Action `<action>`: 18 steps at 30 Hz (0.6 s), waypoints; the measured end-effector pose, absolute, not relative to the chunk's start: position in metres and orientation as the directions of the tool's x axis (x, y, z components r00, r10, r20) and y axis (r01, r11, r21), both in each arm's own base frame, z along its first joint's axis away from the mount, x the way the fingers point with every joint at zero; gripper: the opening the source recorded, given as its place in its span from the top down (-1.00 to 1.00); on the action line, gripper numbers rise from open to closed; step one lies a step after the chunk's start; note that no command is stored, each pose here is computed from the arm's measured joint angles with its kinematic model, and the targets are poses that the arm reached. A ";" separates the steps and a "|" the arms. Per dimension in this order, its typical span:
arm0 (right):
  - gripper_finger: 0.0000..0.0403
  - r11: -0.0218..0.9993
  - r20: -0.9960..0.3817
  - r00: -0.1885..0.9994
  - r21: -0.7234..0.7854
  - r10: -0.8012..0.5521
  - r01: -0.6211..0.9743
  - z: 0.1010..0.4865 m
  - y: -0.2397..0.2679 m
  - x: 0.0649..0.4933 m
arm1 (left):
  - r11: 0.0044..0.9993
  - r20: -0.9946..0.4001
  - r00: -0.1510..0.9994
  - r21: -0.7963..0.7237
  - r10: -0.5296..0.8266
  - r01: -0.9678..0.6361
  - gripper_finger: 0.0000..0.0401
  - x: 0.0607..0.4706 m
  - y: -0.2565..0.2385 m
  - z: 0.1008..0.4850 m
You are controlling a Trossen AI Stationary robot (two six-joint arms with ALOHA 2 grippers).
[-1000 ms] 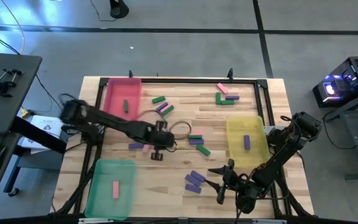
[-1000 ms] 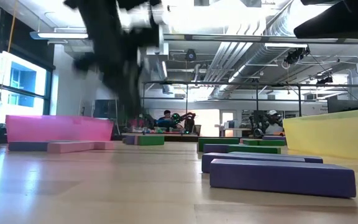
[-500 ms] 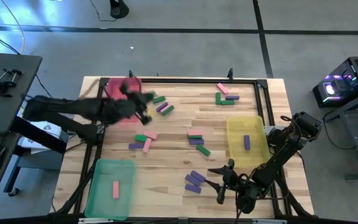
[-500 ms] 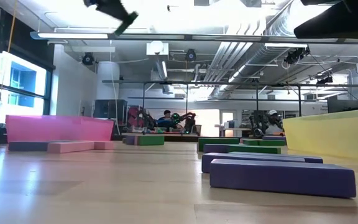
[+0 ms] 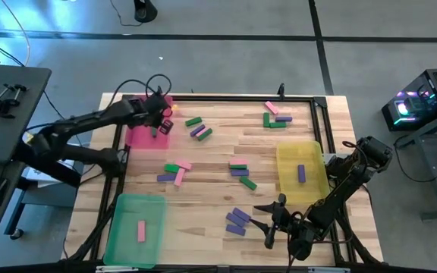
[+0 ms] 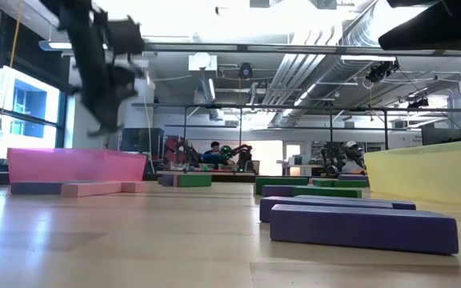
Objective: Sort blocks
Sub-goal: Put the green block into the pink bin
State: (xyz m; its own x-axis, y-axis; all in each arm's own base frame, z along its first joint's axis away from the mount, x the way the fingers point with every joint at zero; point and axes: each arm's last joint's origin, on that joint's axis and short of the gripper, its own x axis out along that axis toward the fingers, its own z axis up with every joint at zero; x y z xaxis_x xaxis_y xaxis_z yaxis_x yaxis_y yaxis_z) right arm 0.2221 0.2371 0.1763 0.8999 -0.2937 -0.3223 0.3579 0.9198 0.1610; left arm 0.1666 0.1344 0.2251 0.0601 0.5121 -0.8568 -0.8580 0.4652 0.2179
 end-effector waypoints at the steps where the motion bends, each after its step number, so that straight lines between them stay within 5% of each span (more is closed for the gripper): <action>1: -0.06 0.920 -0.322 0.900 0.162 -0.294 0.358 0.176 0.237 0.222 | 0.449 -0.866 0.037 0.221 0.498 -0.866 0.63 0.164 0.139 0.217; 12: -0.06 0.916 -0.323 0.900 0.176 -0.291 0.360 0.176 0.237 0.222 | 0.380 -0.904 -0.119 0.288 0.410 -0.879 0.61 0.153 0.170 0.177; 18: -0.06 0.915 -0.324 0.901 0.182 -0.290 0.360 0.176 0.237 0.222 | 0.395 -0.908 -0.076 0.253 0.412 -0.883 0.32 0.150 0.177 0.178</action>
State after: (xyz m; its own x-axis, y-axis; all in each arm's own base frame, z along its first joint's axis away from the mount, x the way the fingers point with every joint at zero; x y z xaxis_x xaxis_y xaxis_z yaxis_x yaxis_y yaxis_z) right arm 0.2222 0.2373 0.1764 0.9006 -0.2901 -0.3238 0.3601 0.9150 0.1817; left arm 0.1500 0.1769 0.1781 -0.0764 0.4118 -0.9081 -0.8832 0.3946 0.2533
